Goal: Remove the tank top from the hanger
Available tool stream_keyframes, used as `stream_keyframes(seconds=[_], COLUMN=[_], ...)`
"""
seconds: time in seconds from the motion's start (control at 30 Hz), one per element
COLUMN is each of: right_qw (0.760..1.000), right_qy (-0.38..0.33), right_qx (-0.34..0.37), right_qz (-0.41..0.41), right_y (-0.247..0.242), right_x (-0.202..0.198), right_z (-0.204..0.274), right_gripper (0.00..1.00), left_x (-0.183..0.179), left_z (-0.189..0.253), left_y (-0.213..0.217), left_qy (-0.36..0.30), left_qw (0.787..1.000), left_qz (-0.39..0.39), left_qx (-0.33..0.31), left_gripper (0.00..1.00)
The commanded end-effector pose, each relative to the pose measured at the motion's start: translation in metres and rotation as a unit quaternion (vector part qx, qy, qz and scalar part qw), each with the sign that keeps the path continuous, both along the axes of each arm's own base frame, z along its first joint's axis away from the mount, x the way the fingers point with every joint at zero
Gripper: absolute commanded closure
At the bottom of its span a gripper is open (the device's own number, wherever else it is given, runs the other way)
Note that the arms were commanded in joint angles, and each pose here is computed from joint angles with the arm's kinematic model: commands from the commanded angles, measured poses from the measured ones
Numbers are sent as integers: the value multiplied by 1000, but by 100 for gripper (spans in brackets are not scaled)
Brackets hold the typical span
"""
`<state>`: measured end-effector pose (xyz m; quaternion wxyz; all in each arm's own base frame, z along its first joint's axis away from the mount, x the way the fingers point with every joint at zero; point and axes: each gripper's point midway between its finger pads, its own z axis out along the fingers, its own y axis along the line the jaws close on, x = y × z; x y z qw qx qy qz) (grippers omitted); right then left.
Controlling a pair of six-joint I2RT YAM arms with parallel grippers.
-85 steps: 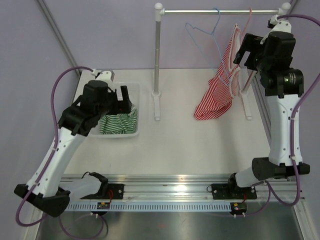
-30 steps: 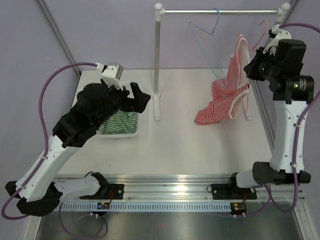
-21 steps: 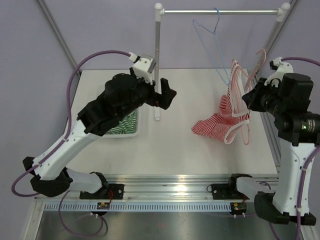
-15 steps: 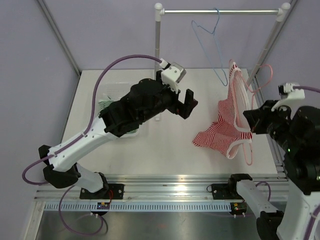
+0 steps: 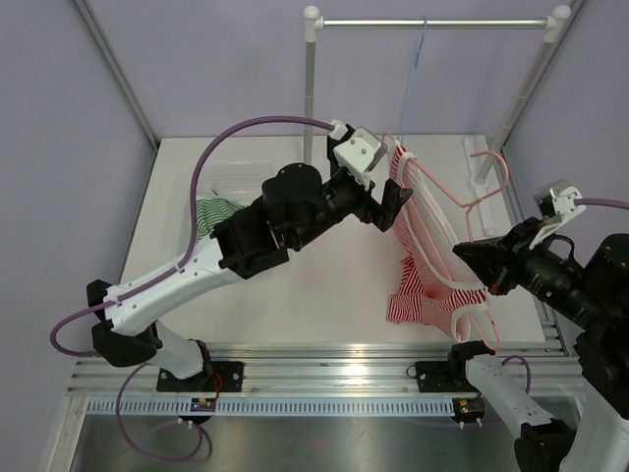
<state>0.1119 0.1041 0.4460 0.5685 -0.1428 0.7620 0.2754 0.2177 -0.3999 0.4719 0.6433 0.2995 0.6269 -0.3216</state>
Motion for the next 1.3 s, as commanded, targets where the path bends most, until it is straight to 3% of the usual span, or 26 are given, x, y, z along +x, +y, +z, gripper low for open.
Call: stream_keyframes(seconds=[0.0, 0.1, 0.3, 0.37, 0.43, 0.47, 0.53, 0.63, 0.77, 0.87, 0.97, 1.07, 1.13, 1.17, 1.2, 1.23, 1.27], right_qw=[995, 992, 995, 995, 996, 996, 995, 994, 989, 985, 980, 981, 979, 976, 976, 961, 955], right_qy=[-50, -56, -44, -36, -23, -19, -11, -3, 7, -12, -41, -91, -131, -146, -126, -192, -208], right_qx=[17, 24, 17, 15, 15, 14, 12, 3, -6, -3, 5, 19, 56, 71, 98, 120, 137], right_qz=[84, 110, 89, 88, 88, 90, 103, 113, 147, 169, 193, 172, 143, 144, 152, 157, 160], right_y=[21, 28, 23, 24, 26, 27, 30, 33, 40, 44, 49, 48, 49, 51, 58, 59, 61], right_x=[-18, -25, -12, -5, 1, 5, 8, 13, 11, 3, -6, 6, 25, 30, 39, 39, 42], right_z=[29, 35, 28, 24, 18, 16, 9, -1, -13, -7, 2, 13, 25, 29, 16, 42, 48], right_gripper=[100, 100, 100, 100, 100, 100, 100, 100, 100, 100, 100, 100, 100, 100, 100, 100, 100], left_x=[19, 34, 48, 51, 55, 56, 64, 86, 126, 138, 142, 132, 113, 87, 76, 66, 40], left_z=[20, 11, 4, 2, -5, -4, -9, -17, -32, -47, -58, -59, -59, -45, -29, -49, -40], left_y=[3, 6, 24, 33, 39, 45, 57, 93, 162, 189, 188, 172, 143, 130, 122, 113, 107], left_qy=[-31, -30, -27, -23, -19, -18, -10, 25, 102, 141, 169, 182, 177, 164, 135, 146, 129], left_qw=[998, 997, 993, 992, 990, 989, 985, 970, 938, 926, 928, 945, 968, 979, 984, 984, 984], left_qz=[45, 76, 115, 127, 141, 146, 171, 240, 324, 343, 324, 263, 162, 85, 41, 5, -56], left_qx=[-21, -7, -5, -6, 0, -3, 0, -7, -65, -77, -70, -67, -77, -90, -112, -105, -111], left_gripper=[14, 25, 70, 78, 79, 91, 100, 100, 100, 100, 100, 100, 100, 100, 100, 100, 100])
